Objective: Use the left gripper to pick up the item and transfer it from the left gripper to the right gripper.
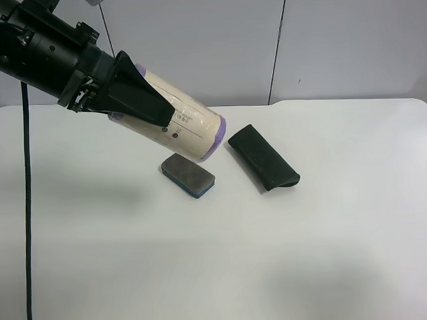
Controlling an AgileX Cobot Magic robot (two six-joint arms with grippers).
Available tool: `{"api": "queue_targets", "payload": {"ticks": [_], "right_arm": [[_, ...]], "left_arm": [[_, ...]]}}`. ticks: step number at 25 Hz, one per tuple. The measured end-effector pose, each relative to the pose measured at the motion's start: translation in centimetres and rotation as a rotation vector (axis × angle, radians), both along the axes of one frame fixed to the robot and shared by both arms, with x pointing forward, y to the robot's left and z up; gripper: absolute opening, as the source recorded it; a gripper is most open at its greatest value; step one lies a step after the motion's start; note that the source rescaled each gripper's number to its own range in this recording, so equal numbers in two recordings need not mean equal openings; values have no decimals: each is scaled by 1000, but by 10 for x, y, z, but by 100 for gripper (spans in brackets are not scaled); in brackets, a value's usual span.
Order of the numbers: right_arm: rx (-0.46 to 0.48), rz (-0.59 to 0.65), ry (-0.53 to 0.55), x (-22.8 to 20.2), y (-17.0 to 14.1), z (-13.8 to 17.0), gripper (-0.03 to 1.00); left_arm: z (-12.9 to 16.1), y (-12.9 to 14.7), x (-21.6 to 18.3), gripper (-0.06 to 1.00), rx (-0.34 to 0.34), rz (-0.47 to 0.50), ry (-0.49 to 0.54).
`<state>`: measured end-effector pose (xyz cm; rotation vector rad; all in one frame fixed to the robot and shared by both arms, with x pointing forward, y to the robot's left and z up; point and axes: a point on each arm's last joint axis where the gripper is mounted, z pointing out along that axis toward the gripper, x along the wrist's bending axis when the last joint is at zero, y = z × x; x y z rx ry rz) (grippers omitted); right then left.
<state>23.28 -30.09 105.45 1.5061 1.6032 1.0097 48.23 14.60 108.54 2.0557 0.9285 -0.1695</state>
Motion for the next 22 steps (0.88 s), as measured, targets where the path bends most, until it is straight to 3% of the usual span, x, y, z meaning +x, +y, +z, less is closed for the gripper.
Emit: {"api": "queue_targets", "payload": {"ticks": [22], "right_arm": [[0, 0, 0, 0, 0, 0, 100]], "left_arm": [[0, 0, -2, 0, 11, -46, -24]]}}
